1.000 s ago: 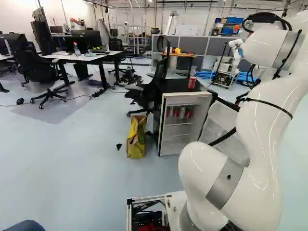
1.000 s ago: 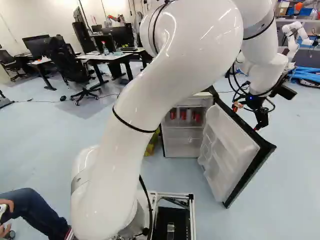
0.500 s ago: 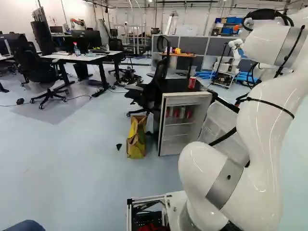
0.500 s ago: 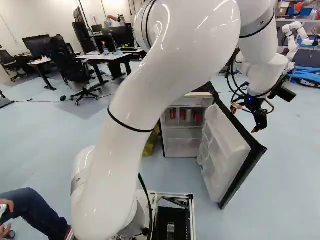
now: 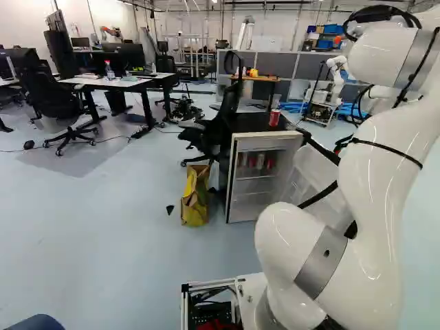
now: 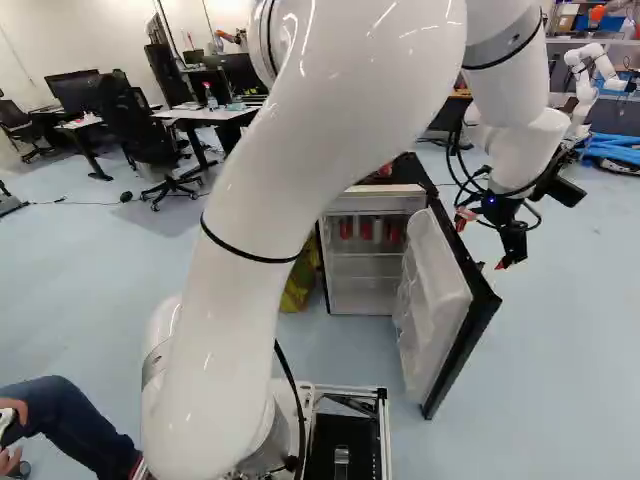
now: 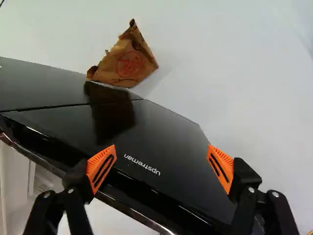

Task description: Grab a drink from the fridge

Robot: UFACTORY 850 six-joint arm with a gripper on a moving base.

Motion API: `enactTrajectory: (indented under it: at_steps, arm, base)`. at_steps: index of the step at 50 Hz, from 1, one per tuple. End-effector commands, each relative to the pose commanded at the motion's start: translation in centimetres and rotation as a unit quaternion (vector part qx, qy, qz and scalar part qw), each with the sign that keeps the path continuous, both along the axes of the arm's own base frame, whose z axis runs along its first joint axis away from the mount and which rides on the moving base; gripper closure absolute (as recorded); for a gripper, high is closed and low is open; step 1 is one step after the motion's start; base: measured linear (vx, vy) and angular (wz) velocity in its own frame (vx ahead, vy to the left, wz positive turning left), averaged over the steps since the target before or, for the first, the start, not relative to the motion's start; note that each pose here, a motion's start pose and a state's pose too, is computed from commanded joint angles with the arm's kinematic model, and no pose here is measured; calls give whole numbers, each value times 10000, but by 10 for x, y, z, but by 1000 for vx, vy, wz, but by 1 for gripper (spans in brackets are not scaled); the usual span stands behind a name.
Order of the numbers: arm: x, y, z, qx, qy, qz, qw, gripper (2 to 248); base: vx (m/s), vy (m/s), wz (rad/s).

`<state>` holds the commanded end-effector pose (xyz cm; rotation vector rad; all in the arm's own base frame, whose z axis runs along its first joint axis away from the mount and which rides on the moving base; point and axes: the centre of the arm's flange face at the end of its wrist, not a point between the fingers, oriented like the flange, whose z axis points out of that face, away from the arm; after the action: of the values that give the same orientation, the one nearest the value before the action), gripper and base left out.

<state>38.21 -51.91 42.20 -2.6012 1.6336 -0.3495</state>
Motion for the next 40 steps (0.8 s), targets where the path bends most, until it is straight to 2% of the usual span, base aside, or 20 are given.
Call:
enactTrajectory:
  at_steps: [40]
  arm:
    - [-25, 56, 0, 234, 169, 100, 9995, 3]
  base:
    - [0, 0, 0]
